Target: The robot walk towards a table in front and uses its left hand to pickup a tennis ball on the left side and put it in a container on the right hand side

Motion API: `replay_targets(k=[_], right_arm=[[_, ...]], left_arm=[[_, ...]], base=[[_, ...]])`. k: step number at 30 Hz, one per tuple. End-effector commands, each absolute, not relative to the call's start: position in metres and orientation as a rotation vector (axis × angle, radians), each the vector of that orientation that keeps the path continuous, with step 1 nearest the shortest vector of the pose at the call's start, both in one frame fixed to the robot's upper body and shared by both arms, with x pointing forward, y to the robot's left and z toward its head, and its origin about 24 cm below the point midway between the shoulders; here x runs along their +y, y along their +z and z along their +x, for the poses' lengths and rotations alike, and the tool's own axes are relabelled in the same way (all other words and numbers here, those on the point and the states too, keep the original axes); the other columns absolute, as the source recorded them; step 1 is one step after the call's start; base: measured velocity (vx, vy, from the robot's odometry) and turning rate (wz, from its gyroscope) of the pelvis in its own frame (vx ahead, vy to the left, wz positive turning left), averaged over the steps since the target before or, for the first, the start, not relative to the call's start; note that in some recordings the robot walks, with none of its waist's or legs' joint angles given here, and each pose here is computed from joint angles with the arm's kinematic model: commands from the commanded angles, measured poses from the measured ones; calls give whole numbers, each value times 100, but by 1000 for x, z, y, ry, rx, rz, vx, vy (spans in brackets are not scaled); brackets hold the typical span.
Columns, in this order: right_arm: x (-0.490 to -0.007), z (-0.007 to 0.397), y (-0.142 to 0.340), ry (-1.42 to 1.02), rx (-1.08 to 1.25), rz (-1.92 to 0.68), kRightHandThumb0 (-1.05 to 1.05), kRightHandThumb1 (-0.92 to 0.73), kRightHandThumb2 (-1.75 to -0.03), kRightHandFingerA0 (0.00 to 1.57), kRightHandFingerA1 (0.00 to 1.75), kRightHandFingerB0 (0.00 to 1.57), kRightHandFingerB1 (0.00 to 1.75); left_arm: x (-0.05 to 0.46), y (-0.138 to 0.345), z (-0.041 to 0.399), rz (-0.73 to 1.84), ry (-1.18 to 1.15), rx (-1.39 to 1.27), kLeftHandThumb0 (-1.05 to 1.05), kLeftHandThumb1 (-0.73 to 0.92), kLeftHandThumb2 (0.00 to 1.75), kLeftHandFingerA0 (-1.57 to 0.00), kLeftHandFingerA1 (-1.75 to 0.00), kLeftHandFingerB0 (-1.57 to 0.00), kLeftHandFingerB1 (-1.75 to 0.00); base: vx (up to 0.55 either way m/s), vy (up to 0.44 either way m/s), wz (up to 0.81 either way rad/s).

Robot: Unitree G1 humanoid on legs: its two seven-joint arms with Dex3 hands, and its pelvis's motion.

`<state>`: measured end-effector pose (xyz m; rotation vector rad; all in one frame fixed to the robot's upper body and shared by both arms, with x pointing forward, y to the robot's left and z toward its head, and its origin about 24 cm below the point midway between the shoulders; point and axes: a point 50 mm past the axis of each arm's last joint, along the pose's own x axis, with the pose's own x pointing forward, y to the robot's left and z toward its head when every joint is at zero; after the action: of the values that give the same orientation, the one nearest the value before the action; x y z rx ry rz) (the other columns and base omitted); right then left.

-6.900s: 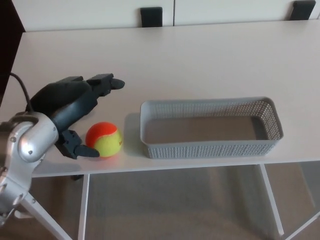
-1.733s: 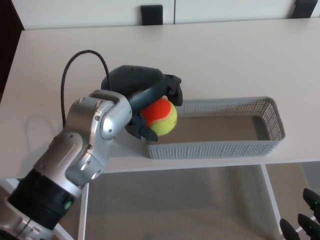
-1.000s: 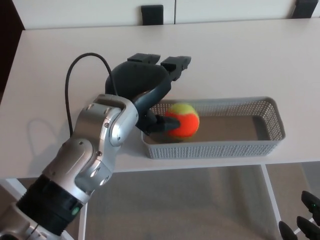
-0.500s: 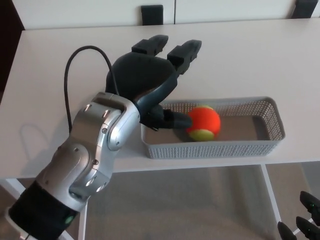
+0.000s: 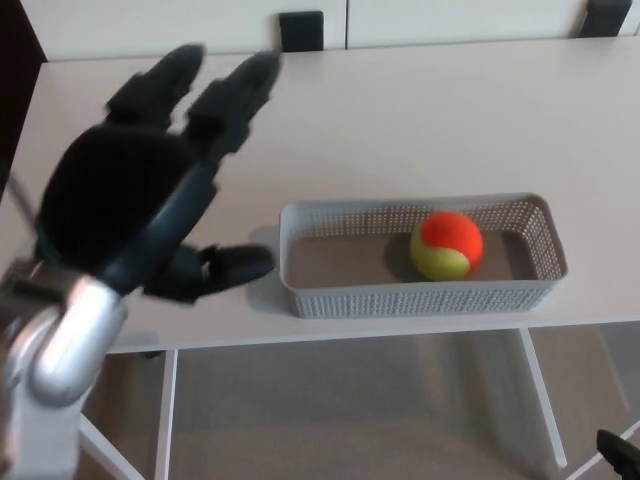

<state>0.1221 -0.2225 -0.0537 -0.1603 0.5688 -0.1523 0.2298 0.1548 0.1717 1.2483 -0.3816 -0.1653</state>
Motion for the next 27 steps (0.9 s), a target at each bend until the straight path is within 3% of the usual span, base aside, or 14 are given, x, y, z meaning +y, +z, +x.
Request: replay_targets(k=[1,2,6,7,9,11,14,18,19,20,21,25,27], right_arm=[[-229,110,-59,-123,585,-198,-39,-64,-64,3,48,3,35],[-227,103,-64,-123,606,-181,-36,-67,-59,0,51,0,40],[-224,95,-73,-126,641,-149,-37,-68,-60,0,48,0,34],[-224,93,-74,-128,645,-143,-37,-68,-59,0,49,0,34],[-223,91,-76,-130,650,-138,-37,-68,-59,0,49,0,34],[-223,84,-81,-136,665,-125,-40,-66,-61,0,45,1,27],[-223,85,-83,-141,676,-85,-40,-66,-59,0,42,0,23],[-223,92,-87,-142,675,-82,-41,-66,-60,0,41,0,23],[-223,94,-89,-136,670,-80,-44,-65,-60,0,43,0,23],[-223,95,-90,-130,665,-76,-44,-65,-60,0,43,0,23],[-223,95,-89,-120,667,-83,-49,-66,-59,0,44,0,23],[-223,96,-90,-116,665,-87,-49,-66,-59,0,44,0,23],[-222,102,-89,-111,656,-79,-50,-67,-60,0,41,0,20]], left_arm=[[183,183,164,1077,-174,-475,-72,44,82,-1,-16,-8,-24],[201,163,129,911,-218,-415,-32,31,88,-2,-51,0,-48],[227,118,64,731,-159,-253,-28,28,88,-11,-53,-9,-51],[230,112,56,706,-154,-215,-58,52,56,-27,-35,-26,-30],[232,107,47,683,-151,-171,-58,52,56,-27,-35,-26,-30],[241,73,11,526,-154,75,-56,54,56,-32,-37,-28,-30],[245,40,-13,441,-176,242,-51,52,56,-34,-38,-32,-32],[247,10,-19,408,-226,382,-56,51,56,-34,-39,-31,-32],[249,-2,-19,419,-215,441,-54,41,82,-38,-56,-20,-44],[251,-14,-20,417,-199,512,-54,41,82,-38,-56,-20,-44],[255,-32,-17,396,-171,600,-56,57,58,-38,-41,-30,-32],[258,-41,-17,384,-162,620,-56,57,58,-38,-41,-30,-32],[259,-62,3,358,-114,670,-57,58,58,-37,-40,-29,-32]], base=[[0,0,0],[0,0,0],[0,0,0],[0,0,0],[0,0,0],[0,0,0],[0,0,0],[0,0,0],[0,0,0],[0,0,0],[0,0,0],[0,0,0],[0,0,0]])
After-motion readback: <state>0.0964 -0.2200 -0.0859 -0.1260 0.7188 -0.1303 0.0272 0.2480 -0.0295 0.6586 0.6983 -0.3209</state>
